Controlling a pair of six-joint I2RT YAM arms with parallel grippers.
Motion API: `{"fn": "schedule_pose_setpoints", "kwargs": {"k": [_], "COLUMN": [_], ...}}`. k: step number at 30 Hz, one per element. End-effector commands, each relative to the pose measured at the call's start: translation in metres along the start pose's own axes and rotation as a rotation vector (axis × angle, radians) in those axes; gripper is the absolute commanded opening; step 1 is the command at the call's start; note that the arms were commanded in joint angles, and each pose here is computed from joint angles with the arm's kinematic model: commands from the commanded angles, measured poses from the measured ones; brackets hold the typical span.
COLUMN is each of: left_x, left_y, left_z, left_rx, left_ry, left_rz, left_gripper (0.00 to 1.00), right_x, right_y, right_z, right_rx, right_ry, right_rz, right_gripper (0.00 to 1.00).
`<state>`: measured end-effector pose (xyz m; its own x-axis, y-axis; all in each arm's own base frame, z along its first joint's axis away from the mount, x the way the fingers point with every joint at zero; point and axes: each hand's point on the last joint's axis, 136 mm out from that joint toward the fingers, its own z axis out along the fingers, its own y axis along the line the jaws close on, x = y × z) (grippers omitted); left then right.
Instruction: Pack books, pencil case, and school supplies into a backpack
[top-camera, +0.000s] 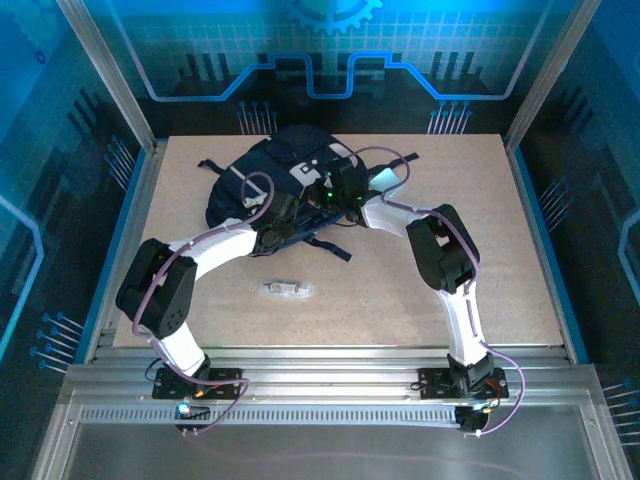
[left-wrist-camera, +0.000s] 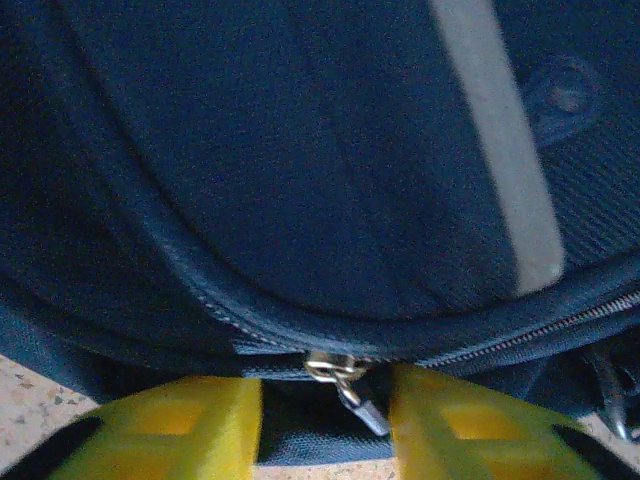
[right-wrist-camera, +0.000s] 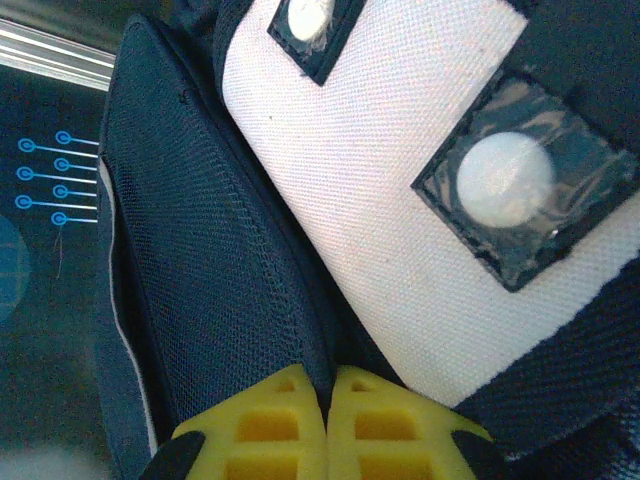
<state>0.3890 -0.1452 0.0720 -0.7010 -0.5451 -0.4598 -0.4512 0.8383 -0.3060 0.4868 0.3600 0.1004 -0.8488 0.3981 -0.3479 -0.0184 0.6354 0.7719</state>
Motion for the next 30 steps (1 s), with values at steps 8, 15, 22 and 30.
{"fn": "schedule_pose_setpoints", "kwargs": {"k": [8,15,22,30], "left_x": [-0.03,-0.033,-0.044,-0.025], "left_y": [-0.007,0.01,0.07,0.074], "left_z": [-0.018,-0.03,-0.043,-0.044], "left_rx": [0.028,0.1,-0.052,-0.011], "left_ry": [-0.098,-0.006,0.036,0.175], "left_rz": [0.009,0.183,0.307,0.354], "left_gripper": [0.03,0.0,0.0,0.0], "right_x": [0.008,-0.005,-0.022,-0.036], "right_y": [0.007,-0.005,-0.009,0.0], "right_z": [-0.007,-0.014,-0.025,-0.029], "right_rx": [-0.032,0.012,0.023,0.035], "right_ry": [0.027,0.005,0.022,0.026], "right_rz": [-0.01,-0.06,-0.121,-0.171], "right_gripper": [0.0,0.0,0.0,0.0]}}
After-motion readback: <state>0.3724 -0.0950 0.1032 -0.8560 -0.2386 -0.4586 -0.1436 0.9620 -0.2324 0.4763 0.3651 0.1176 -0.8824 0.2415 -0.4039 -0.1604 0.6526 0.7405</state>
